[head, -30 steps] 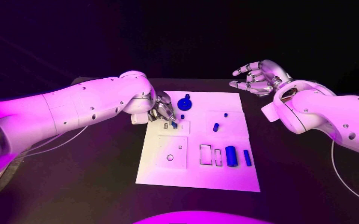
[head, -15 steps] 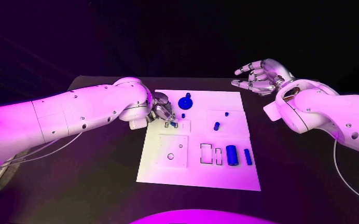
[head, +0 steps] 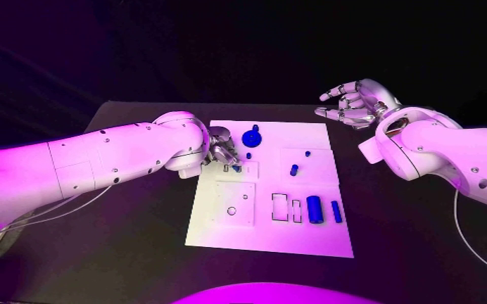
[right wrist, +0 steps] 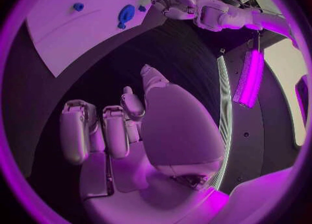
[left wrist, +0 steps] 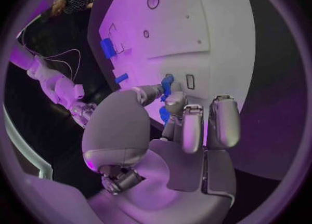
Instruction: Assemble the parts on the task board
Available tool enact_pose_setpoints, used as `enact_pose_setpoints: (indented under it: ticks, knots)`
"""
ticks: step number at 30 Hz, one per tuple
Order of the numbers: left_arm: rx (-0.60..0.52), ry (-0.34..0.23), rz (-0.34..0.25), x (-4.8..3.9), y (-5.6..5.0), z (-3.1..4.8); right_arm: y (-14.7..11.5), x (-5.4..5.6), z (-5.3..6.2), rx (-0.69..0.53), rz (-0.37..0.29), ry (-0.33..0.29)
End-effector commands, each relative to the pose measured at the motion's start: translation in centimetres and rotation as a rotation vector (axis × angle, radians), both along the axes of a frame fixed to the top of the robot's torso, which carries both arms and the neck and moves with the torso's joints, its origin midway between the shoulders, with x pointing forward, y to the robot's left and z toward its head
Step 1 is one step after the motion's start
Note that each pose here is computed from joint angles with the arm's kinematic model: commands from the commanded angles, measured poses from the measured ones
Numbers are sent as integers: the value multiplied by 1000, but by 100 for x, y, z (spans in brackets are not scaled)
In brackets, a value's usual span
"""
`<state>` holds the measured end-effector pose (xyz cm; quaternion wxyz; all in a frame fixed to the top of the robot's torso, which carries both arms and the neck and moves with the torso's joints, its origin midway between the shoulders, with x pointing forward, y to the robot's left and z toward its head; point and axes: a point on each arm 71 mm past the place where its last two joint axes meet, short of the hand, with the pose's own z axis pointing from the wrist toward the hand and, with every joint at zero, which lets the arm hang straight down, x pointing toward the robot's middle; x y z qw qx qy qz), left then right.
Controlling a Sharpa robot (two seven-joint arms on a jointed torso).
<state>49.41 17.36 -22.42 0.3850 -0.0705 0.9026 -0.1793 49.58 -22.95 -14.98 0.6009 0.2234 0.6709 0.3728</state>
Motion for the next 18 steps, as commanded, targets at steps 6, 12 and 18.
enact_pose_setpoints:
  ticks: [6, 12, 18]
  knots:
    - [3, -31, -14, -10, -43, 5, 8, -4, 0, -4, 9, -6]
    - [4, -25, -25, -24, -64, 4, 9, -3, -4, -4, 9, -5]
    - [4, -18, -29, -35, -72, 3, 7, -3, -8, -5, 10, -4]
